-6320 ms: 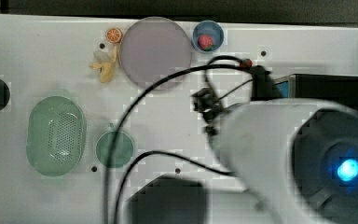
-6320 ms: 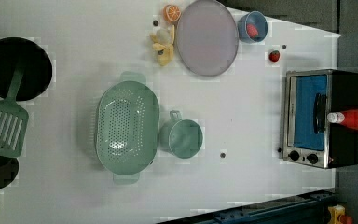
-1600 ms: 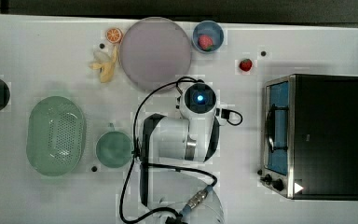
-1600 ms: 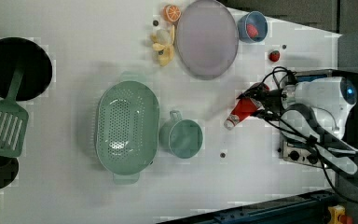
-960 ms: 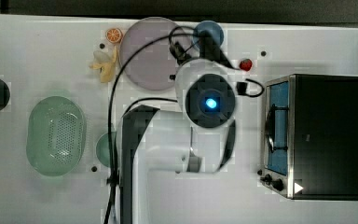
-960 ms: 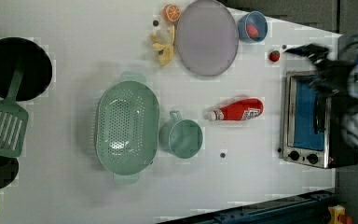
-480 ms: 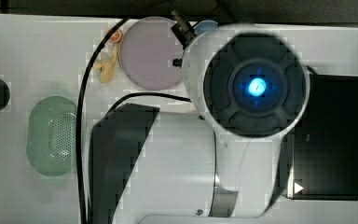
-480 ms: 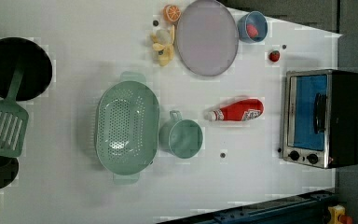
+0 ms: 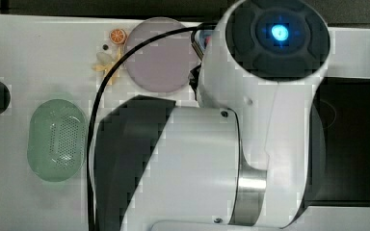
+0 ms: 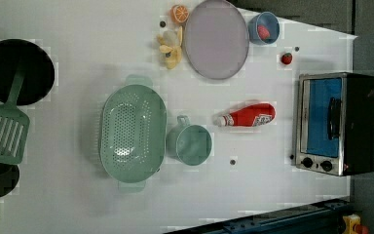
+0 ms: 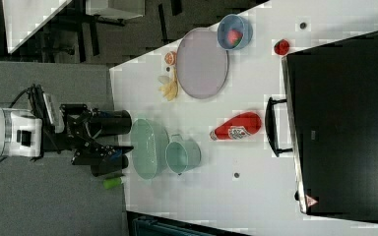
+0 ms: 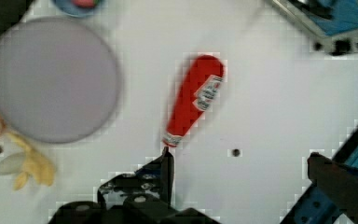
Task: Pick Ketchup from oven and place it on table.
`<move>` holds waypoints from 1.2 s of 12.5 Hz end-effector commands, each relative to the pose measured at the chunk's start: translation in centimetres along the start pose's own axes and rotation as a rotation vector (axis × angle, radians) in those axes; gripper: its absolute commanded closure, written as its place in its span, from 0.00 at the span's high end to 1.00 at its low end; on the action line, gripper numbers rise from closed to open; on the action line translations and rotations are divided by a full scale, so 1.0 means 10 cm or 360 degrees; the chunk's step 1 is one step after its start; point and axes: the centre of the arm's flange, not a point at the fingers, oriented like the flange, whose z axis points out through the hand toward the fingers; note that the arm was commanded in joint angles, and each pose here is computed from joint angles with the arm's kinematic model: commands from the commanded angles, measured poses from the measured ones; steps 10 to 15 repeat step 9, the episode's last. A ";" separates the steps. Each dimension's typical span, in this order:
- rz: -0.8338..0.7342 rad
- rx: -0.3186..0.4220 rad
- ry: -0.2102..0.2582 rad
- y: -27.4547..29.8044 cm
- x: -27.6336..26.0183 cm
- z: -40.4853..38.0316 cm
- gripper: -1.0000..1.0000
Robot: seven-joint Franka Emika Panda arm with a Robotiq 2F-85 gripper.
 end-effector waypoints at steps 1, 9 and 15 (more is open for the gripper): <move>0.0033 0.0104 0.0045 -0.12 -0.09 -0.15 1.00; 0.0033 0.0080 0.0032 -0.14 -0.08 -0.07 1.00; 0.0033 0.0080 0.0032 -0.14 -0.08 -0.07 1.00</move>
